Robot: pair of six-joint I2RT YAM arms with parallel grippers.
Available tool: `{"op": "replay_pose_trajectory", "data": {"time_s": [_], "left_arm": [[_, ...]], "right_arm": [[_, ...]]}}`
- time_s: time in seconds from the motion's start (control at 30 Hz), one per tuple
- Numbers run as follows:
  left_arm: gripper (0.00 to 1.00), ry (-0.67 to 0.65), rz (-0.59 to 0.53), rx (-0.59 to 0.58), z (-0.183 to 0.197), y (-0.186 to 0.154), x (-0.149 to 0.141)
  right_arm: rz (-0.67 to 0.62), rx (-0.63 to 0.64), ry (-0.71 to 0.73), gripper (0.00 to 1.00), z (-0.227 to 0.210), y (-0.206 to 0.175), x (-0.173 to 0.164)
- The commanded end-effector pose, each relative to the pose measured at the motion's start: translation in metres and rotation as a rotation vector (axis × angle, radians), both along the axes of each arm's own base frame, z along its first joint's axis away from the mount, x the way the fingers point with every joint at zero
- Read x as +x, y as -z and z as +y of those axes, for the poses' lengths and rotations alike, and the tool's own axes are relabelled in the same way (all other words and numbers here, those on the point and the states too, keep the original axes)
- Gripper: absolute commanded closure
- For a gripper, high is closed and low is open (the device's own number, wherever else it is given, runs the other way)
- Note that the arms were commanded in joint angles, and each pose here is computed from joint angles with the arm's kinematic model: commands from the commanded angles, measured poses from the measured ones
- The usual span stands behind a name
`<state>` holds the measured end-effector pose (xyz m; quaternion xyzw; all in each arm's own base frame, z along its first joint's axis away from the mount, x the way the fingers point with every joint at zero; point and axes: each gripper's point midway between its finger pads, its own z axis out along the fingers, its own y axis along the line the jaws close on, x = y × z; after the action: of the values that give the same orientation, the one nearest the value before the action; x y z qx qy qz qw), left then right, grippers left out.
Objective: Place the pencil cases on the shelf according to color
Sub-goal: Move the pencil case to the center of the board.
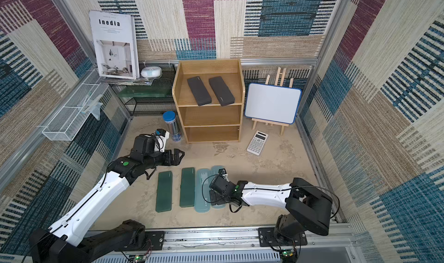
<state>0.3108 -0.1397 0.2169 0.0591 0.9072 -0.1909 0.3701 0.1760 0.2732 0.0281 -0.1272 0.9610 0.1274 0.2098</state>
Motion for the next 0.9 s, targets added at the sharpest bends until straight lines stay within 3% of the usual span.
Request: {"op": "replay_pose_trajectory", "data": {"time_s": [0.0, 0.27, 0.5, 0.67, 0.87], "left_arm": [[0.00, -0.007, -0.010, 0.001, 0.001, -0.002, 0.002], [0.00, -0.006, -0.013, -0.001, 0.001, -0.003, 0.002], [0.01, -0.006, -0.012, -0.004, 0.001, -0.004, 0.001], [0.00, -0.006, -0.013, -0.003, 0.001, -0.004, 0.001], [0.01, -0.011, -0.011, 0.003, 0.002, -0.003, 0.001]], "right_arm": [[-0.007, -0.012, 0.008, 0.01, 0.003, 0.003, 0.001], [0.004, -0.129, 0.073, 0.01, -0.021, 0.018, 0.001], [-0.050, -0.169, 0.132, 0.01, -0.058, 0.004, -0.001], [-0.084, -0.115, 0.114, 0.01, -0.064, -0.016, -0.003], [-0.109, 0.063, 0.022, 0.01, -0.052, -0.045, -0.014]]}}
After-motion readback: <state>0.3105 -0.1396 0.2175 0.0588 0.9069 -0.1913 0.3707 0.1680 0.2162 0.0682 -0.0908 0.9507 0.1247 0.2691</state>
